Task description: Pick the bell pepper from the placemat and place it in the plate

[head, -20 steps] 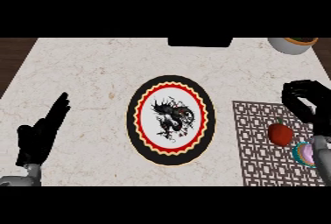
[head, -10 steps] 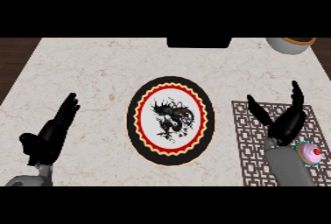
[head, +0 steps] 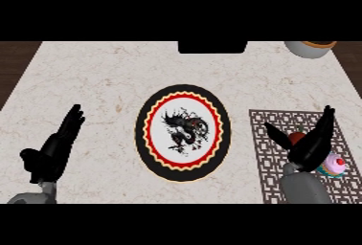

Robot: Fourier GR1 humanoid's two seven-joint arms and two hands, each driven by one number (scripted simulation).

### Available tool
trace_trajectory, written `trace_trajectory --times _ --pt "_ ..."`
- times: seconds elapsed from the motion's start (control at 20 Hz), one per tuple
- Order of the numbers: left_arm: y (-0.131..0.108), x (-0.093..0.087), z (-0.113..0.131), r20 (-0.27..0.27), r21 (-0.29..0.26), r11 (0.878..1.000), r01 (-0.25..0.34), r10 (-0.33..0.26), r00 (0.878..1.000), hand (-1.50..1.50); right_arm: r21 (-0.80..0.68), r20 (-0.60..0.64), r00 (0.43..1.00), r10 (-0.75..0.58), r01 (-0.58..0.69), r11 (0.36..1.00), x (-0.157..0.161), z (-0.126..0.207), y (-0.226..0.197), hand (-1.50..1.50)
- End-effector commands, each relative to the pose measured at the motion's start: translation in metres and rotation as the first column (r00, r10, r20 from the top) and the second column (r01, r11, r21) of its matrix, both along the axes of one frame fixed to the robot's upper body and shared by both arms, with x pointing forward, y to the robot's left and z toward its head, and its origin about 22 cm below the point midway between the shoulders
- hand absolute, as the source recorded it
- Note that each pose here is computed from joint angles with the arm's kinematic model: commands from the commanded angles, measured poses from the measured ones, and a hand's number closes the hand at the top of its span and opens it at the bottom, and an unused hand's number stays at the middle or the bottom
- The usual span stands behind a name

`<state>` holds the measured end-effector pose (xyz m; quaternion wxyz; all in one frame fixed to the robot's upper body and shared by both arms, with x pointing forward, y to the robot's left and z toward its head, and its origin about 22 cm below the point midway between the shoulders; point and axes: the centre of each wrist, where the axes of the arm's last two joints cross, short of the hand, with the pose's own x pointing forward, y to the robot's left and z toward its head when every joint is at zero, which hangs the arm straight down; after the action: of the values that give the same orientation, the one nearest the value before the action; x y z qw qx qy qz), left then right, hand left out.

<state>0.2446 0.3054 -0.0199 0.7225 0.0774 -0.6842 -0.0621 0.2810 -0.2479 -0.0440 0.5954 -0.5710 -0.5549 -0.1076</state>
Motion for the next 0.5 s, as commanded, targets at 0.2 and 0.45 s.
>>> trace_trajectory --times 0.2,0.45 --pt "0.003 0.006 0.004 -0.009 0.003 1.000 -0.014 0.014 1.000 0.00 0.056 -0.439 0.898 -0.022 0.051 0.997 -0.011 -0.002 0.000 -1.50" --pt "0.007 0.002 0.006 0.007 -0.003 1.000 -0.006 0.006 1.000 0.00 0.098 -0.532 0.846 -0.037 0.105 0.990 0.005 0.060 0.021 -1.50"
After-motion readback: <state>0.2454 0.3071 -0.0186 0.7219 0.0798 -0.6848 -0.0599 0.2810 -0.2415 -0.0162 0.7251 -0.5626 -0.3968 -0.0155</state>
